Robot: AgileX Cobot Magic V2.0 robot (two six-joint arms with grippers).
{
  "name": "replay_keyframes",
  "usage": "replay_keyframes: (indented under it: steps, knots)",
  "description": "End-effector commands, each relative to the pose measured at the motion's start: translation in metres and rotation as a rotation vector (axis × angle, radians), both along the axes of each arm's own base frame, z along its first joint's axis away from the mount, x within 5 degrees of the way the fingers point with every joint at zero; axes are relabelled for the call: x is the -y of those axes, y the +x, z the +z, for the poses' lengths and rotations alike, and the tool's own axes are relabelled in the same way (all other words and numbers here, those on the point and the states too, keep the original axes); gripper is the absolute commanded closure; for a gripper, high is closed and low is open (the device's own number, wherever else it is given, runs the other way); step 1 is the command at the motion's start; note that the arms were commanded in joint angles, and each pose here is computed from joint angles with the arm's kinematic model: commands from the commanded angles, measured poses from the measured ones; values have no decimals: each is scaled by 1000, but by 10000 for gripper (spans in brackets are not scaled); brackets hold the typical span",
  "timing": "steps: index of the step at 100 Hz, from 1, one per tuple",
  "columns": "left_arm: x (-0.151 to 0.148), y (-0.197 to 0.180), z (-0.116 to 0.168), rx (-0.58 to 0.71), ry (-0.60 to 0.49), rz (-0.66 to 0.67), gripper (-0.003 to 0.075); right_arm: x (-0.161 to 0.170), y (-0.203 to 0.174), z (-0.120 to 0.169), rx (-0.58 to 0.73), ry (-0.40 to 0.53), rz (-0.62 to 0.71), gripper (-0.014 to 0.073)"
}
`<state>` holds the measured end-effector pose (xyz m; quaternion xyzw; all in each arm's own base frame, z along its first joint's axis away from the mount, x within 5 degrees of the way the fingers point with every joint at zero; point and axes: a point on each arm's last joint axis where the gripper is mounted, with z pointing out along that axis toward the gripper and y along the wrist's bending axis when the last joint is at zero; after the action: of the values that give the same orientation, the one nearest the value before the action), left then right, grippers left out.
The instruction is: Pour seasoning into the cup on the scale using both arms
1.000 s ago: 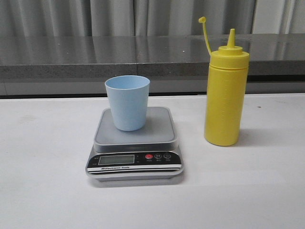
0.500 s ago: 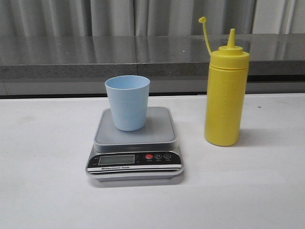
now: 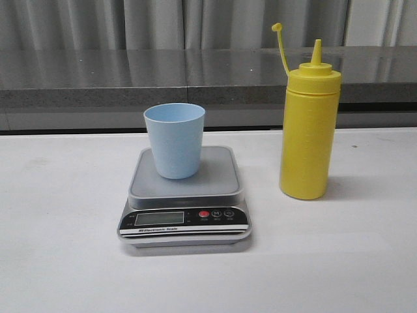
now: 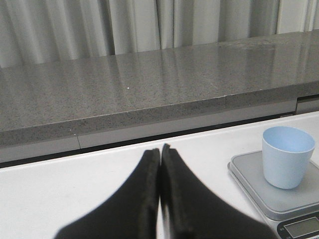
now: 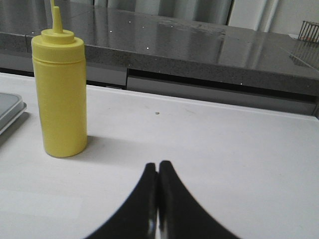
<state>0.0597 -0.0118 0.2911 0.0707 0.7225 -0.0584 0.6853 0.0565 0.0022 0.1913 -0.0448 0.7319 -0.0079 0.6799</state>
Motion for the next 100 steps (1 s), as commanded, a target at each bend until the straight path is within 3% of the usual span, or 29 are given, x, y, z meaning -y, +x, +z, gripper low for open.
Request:
replay_keyframes:
  steps: [1,12,34,81,100]
  knots:
    - [-1,0,12,86,-19,8,738,-1,-1,8,96,-6,5,715]
    - [-2,2,8,102,68,28,738,-1,-1,8,96,-6,5,715]
    - [-6,6,-15,49,89,90,738,-1,-1,8,96,-6,5,715]
    - [-9,-9,-71,156,111,125,738,-1,-1,8,96,-6,5,715]
    - [-8,-7,-80,178,137,124,738,-1,-1,8,96,-6,5,715]
